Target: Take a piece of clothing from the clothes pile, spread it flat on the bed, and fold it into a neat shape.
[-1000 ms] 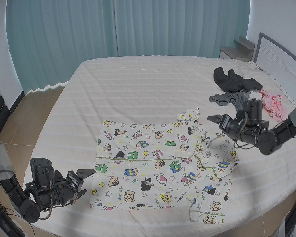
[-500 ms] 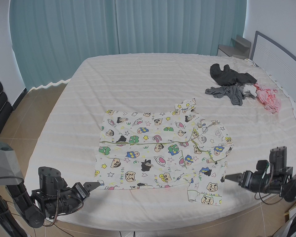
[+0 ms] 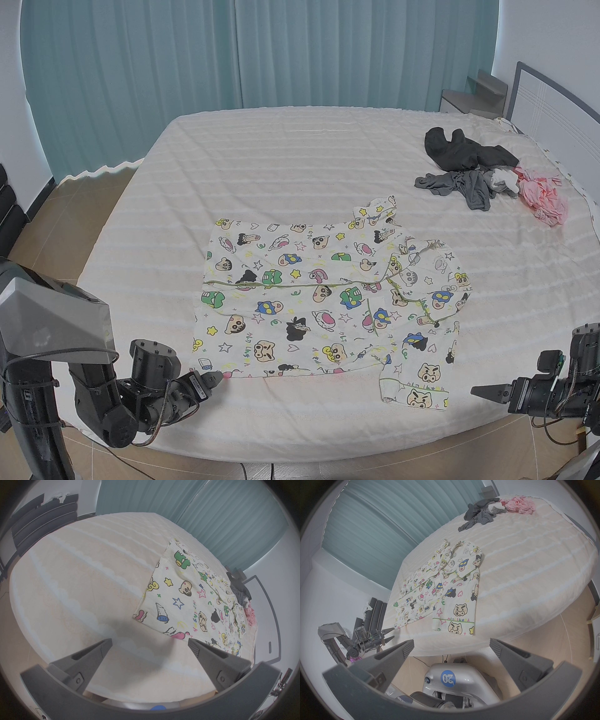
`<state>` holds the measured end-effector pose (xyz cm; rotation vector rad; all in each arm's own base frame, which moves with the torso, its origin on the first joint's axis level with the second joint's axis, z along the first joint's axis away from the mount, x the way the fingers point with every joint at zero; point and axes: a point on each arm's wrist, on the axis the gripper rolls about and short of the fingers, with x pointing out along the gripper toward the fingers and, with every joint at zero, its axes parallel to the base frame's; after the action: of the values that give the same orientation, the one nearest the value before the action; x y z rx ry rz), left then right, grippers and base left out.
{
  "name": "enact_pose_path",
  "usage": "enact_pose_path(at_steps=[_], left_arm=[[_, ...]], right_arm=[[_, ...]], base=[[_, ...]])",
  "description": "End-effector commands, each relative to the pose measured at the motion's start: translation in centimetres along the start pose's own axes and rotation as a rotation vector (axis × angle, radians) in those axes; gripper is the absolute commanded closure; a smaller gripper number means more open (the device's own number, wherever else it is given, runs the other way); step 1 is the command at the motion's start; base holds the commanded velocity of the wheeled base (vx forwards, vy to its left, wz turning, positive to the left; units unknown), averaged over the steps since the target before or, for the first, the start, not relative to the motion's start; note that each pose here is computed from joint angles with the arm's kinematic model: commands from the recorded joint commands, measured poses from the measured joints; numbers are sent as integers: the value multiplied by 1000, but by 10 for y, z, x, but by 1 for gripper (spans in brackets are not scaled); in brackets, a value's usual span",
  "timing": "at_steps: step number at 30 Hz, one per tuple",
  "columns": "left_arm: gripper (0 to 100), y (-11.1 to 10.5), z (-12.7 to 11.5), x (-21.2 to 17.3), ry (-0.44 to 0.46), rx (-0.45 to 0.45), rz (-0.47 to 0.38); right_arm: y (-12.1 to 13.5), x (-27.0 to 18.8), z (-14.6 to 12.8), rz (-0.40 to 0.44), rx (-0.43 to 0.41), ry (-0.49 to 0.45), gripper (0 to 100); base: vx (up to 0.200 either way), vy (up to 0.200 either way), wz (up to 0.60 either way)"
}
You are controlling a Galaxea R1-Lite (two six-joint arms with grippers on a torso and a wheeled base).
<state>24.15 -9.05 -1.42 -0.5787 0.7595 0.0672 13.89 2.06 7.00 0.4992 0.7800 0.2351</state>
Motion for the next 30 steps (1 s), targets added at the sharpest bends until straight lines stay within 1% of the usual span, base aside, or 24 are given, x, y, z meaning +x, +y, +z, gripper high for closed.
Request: enact_pose_path(at_steps=[1, 5, 8, 14, 15, 17, 19, 25, 28, 30], left_arm=[[0, -8, 7, 18, -28, -8, -17], [0, -15, 16, 23, -44, -15, -25], [0, -21, 25, 26, -74, -22, -18], [0, -23, 31, 32, -64, -23, 16], [100, -23, 33, 31, -64, -24, 17], [100, -24, 35, 29, -69, -25, 14], [100, -25, 38, 26, -76, -24, 11], [100, -20, 42, 19, -75, -36, 35], [100, -19, 42, 11, -77, -37, 33], [100, -19, 44, 6, -85, -40, 28]], right_arm=[[-3, 0, -5, -3, 8, 28, 0], [-5, 6, -6, -16, 19, 58, 0], [-6, 8, -6, -16, 17, 70, 0], [-7, 17, 0, -25, 21, 84, 0], [-7, 20, 1, -29, 24, 92, 0], [-9, 26, 3, -37, 30, 109, 0], [-10, 36, 4, -46, 36, 145, 0], [-18, 73, 6, -66, 40, 233, 0], [-19, 84, 5, -55, 25, 238, 0], [-12, 97, 4, -14, 0, 223, 0]], base=[[0, 0, 0], [0, 0, 0], [0, 0, 0], [0, 0, 0], [0, 0, 0], [0, 0, 0], [0, 0, 0], [0, 0, 0], [0, 0, 0], [0, 0, 0]])
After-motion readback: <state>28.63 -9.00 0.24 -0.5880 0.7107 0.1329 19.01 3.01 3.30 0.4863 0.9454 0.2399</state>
